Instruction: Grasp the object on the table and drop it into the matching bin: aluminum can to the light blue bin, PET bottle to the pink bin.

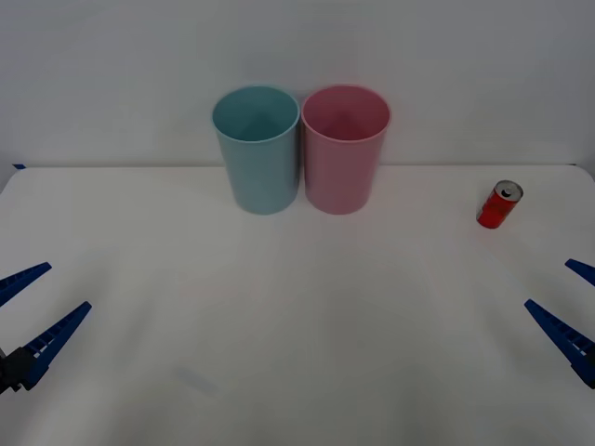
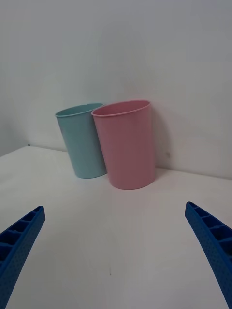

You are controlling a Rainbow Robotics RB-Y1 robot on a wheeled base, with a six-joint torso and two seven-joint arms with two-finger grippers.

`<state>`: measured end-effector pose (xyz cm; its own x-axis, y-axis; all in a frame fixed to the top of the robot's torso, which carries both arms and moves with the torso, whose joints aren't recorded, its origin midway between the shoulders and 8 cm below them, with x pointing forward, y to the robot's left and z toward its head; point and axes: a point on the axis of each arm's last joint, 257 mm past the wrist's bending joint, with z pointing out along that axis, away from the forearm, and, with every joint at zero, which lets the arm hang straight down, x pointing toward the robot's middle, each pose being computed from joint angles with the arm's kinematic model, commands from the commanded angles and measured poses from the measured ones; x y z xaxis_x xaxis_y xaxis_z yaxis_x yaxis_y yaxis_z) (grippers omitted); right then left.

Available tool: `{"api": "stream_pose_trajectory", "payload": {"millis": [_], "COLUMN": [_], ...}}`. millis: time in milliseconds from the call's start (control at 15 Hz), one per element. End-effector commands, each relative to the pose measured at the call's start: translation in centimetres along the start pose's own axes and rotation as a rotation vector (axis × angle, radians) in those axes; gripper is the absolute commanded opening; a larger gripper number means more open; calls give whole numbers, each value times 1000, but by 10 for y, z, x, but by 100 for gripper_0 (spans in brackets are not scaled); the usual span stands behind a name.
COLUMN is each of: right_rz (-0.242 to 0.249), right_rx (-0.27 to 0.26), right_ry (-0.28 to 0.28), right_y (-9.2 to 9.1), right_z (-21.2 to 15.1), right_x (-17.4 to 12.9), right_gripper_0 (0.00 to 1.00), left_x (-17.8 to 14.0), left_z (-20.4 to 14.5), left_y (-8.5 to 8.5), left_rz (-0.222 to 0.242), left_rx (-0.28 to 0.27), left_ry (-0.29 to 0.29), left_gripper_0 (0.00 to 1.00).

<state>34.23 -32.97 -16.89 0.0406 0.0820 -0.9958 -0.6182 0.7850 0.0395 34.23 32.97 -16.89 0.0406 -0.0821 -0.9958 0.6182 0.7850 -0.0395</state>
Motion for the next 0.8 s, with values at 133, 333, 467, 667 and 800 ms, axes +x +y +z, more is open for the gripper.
{"api": "stream_pose_trajectory", "payload": {"millis": [133, 333, 467, 667, 800], "right_rz": [24, 43, 35, 35, 28], "right_rx": [22, 22, 45, 114, 160], "right_ry": [9, 11, 20, 32, 44], "right_y": [-1, 0, -5, -19, -28], "right_z": [-12, -18, -20, -17, -16], "right_x": [7, 4, 6, 16, 24], "right_gripper_0": [100, 100, 100, 100, 100], "left_x": [0, 0, 0, 0, 0], "left_z": [0, 0, 0, 0, 0], "left_y": [0, 0, 0, 0, 0], "left_rz": [0, 0, 0, 0, 0], "left_rx": [0, 0, 0, 0, 0], "left_ry": [0, 0, 0, 0, 0], "left_gripper_0": [100, 100, 100, 100, 100]}}
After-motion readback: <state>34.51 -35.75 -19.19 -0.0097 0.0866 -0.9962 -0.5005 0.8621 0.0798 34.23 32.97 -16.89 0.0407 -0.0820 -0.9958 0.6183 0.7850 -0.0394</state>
